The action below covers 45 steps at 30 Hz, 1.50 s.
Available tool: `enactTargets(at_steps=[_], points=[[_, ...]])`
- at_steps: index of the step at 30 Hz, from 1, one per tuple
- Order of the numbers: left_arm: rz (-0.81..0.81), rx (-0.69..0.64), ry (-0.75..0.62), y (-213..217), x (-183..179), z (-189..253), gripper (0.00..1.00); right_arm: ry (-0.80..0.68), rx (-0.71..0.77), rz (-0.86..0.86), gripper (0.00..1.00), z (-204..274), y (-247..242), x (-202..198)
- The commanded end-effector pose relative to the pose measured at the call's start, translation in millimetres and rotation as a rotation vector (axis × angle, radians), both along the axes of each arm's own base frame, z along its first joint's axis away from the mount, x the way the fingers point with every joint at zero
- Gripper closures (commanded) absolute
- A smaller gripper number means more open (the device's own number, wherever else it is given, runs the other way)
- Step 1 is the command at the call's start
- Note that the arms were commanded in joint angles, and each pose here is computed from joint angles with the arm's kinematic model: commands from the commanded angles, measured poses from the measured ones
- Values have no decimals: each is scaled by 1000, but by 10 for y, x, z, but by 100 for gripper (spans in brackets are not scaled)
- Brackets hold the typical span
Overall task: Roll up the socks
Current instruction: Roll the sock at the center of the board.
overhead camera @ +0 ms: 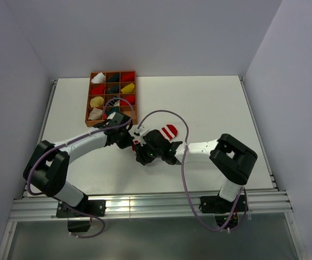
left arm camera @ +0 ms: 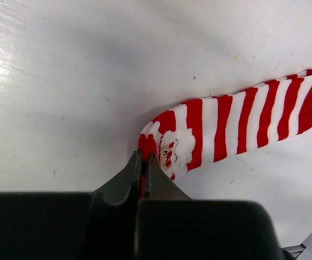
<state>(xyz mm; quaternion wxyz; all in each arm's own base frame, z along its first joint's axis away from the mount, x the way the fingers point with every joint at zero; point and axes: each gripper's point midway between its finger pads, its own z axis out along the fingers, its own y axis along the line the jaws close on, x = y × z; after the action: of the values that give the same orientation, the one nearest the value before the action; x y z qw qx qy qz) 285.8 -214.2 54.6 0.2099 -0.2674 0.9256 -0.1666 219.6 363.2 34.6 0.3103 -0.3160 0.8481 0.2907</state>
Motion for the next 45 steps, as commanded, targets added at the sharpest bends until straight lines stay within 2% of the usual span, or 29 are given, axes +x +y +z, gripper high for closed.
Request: enactTargets(at_steps=[1, 10, 24, 38, 45], points=[[8, 25, 9, -6, 41, 133, 100, -138, -30, -63, 50, 200, -45, 186], [1, 20, 73, -58, -7, 64, 100, -258, -45, -66, 50, 332, 109, 205], [3, 10, 99, -92, -24, 12, 100, -283, -83, -61, 50, 202, 289, 184], [16, 16, 107, -112, 21, 70, 100, -349, -191, -89, 60, 17, 218, 140], [36, -28, 140, -176, -12, 37, 100, -410, -224, -144, 55, 28, 238, 169]])
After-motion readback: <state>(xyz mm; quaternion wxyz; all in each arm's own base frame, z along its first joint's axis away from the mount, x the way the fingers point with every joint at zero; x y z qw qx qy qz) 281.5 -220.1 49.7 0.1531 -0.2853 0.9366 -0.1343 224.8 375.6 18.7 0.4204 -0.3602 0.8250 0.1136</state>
